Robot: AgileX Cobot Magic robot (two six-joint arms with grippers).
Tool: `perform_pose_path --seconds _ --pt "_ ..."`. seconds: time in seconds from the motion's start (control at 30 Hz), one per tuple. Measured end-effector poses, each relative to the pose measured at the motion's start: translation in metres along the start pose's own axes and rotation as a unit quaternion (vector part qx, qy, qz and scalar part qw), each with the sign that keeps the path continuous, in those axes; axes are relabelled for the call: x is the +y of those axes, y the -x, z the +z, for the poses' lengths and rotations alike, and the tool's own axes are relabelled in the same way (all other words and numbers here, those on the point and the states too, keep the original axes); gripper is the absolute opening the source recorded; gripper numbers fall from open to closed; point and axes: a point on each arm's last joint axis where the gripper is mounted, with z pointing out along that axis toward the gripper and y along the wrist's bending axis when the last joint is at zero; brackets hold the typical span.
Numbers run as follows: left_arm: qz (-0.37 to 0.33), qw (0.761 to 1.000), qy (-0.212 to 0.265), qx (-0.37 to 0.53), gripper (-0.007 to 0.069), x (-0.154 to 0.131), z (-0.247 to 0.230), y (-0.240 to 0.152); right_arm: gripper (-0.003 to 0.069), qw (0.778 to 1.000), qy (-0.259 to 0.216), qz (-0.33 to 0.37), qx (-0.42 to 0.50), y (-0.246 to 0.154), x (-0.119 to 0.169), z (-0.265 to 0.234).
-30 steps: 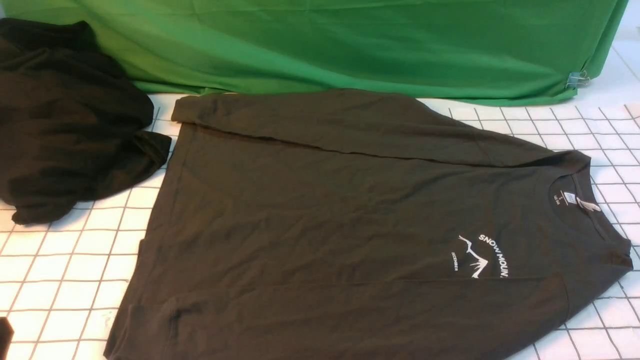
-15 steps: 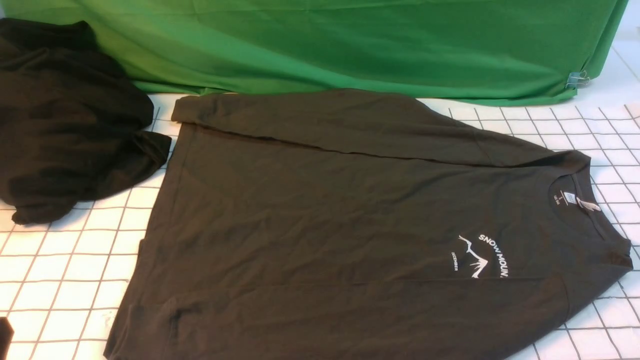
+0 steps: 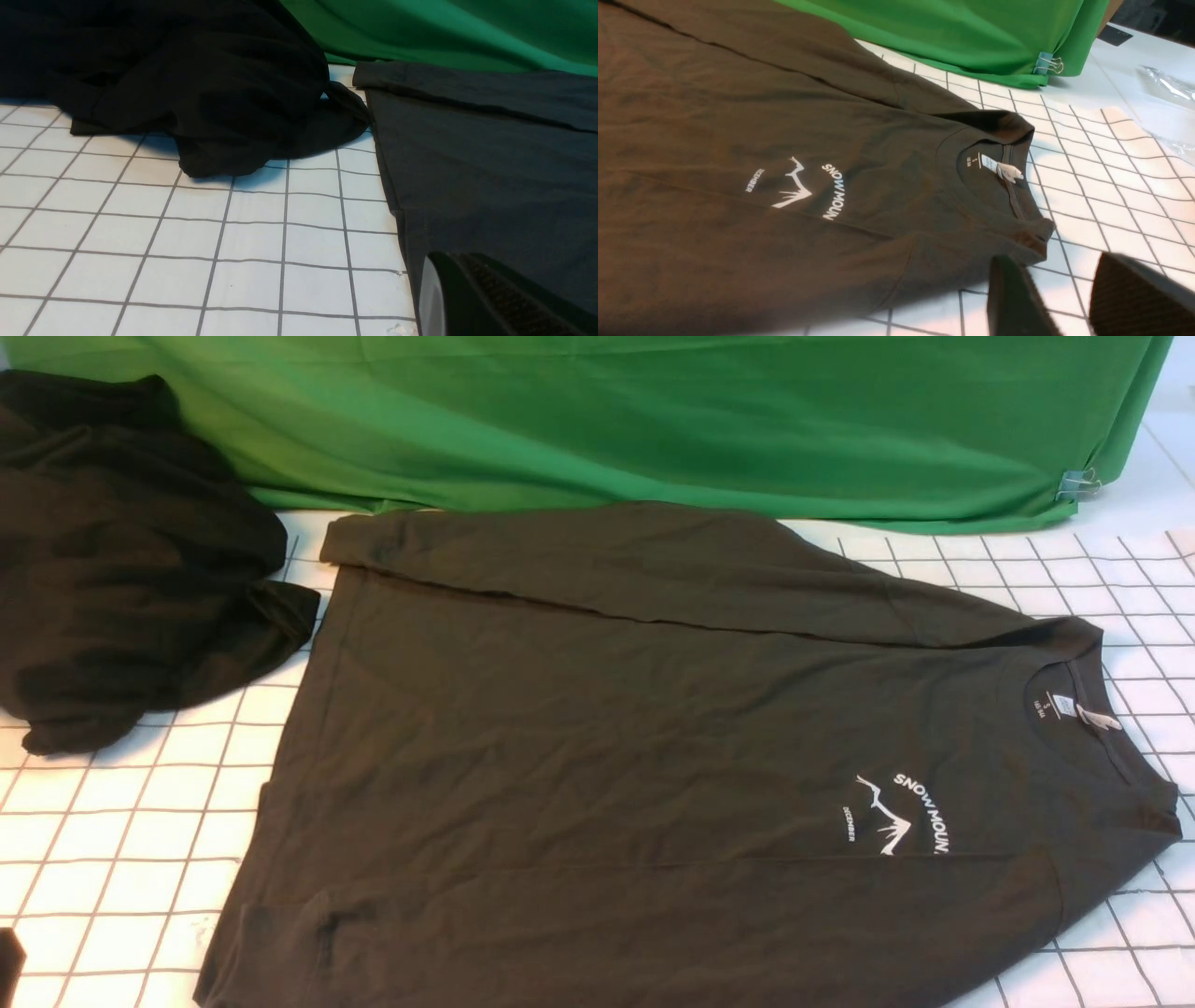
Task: Fold a long-sleeved shirt over a white checkered tablecloth.
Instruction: 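Grasp the left edge of the dark T-shirt lying flat on the table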
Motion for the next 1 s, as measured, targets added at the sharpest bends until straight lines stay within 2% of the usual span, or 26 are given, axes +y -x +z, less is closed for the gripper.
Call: perform_pose_path --seconds 0.4,0.43,0.5,0.53,0.57,0.6,0.67,0.7,0.73,0.97,1.0 --pt "0.000 1.000 0.000 0.000 0.0021 0.000 0.000 0.000 0.0243 1.000 0.000 0.000 -0.001 0.000 0.000 0.000" --pt "-0.025 1.000 -0.005 -0.003 0.0021 -0.001 0.000 0.001 0.0243 1.000 0.001 0.009 -0.005 0.001 0.000 0.000" --pt "-0.125 0.992 -0.020 -0.004 0.0021 -0.004 0.000 0.001 0.0243 0.997 0.007 0.075 -0.018 0.003 0.001 0.000" --pt "-0.220 0.975 -0.036 -0.002 0.0021 -0.006 0.000 0.002 0.0243 0.987 0.016 0.157 -0.027 0.005 0.002 0.000" --pt "-0.242 0.969 -0.038 0.000 0.0021 -0.007 0.000 0.002 0.0243 0.985 0.017 0.171 -0.028 0.006 0.002 0.000" --pt "-0.380 0.923 -0.062 0.011 0.0021 -0.011 -0.001 0.003 0.0243 0.956 0.029 0.289 -0.036 0.008 0.003 0.000" --pt "-0.467 0.881 -0.078 0.018 0.0021 -0.014 -0.001 0.004 0.0243 0.929 0.035 0.365 -0.042 0.009 0.003 -0.001" --pt "-0.474 0.877 -0.079 0.019 0.0021 -0.014 -0.001 0.004 0.0243 0.927 0.036 0.370 -0.042 0.009 0.003 -0.001" --pt "-0.510 0.855 -0.087 0.023 0.0021 -0.016 -0.001 0.005 0.0243 0.914 0.038 0.401 -0.047 0.011 0.003 -0.001" --pt "-0.570 0.816 -0.094 0.008 0.0021 -0.015 -0.002 0.009 0.0235 0.884 0.043 0.462 -0.052 0.012 0.003 -0.001" --pt "-0.562 0.821 -0.099 0.003 0.0021 -0.015 -0.003 0.013 0.0228 0.883 0.044 0.464 -0.052 0.013 0.003 -0.001"
